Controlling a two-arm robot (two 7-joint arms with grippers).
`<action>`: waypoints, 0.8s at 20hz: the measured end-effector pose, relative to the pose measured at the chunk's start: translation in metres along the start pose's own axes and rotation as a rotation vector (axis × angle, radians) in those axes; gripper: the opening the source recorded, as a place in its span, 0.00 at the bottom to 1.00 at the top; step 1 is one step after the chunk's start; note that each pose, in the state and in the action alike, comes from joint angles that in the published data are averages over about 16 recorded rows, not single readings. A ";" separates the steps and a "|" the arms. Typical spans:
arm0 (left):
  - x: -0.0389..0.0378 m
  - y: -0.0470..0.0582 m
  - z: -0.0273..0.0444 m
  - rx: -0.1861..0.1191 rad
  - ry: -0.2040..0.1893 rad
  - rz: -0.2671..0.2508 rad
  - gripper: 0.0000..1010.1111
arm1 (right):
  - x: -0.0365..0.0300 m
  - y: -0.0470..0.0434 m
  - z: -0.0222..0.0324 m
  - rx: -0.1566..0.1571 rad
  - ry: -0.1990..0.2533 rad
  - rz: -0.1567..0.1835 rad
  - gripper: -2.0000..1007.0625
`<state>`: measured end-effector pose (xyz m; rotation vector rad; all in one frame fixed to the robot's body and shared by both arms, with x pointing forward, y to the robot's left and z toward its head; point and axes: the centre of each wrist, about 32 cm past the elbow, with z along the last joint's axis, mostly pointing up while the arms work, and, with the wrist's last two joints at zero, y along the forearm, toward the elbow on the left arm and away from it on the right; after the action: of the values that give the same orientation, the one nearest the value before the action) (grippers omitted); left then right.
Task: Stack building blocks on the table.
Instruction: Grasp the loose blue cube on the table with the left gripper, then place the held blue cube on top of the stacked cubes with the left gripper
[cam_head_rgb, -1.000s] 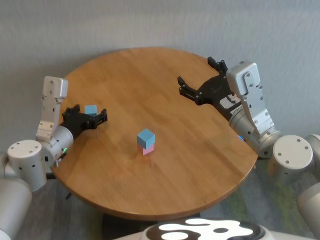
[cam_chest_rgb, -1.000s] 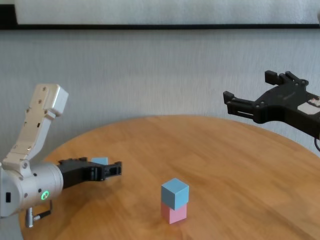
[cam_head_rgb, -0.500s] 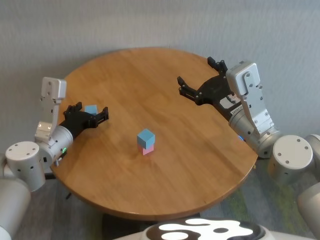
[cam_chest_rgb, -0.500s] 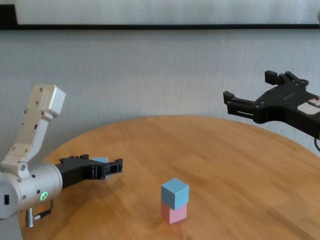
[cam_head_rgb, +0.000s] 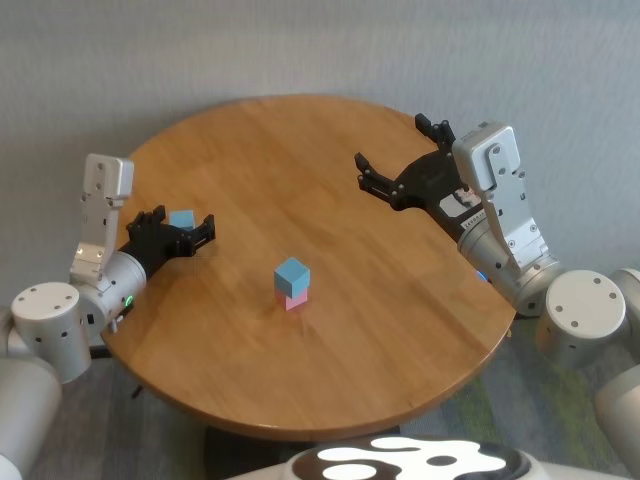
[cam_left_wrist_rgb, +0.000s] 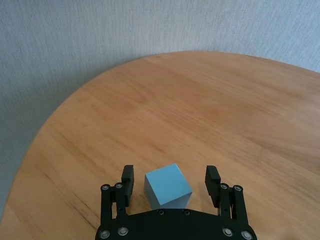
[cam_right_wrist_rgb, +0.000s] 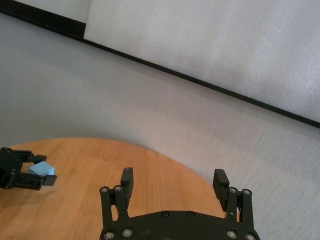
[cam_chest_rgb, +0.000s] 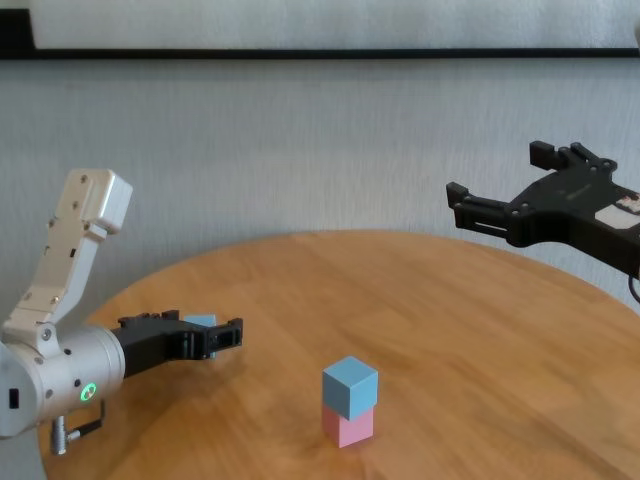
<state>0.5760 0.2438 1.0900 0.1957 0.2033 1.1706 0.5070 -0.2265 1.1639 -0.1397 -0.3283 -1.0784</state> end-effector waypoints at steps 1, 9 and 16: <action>-0.0001 0.000 0.0001 0.001 0.000 0.000 0.89 | 0.0000 0.0000 0.0000 0.000 0.000 0.000 1.00; -0.0007 0.000 0.0008 0.005 0.000 0.003 0.67 | 0.0000 0.0000 0.0000 0.000 0.000 0.000 1.00; -0.0017 0.003 0.0011 -0.002 -0.002 -0.012 0.54 | 0.0000 0.0000 0.0000 0.000 0.000 0.000 1.00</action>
<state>0.5734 0.2432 1.0919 0.1936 0.2008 1.1587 0.5070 -0.2265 1.1639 -0.1397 -0.3283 -1.0784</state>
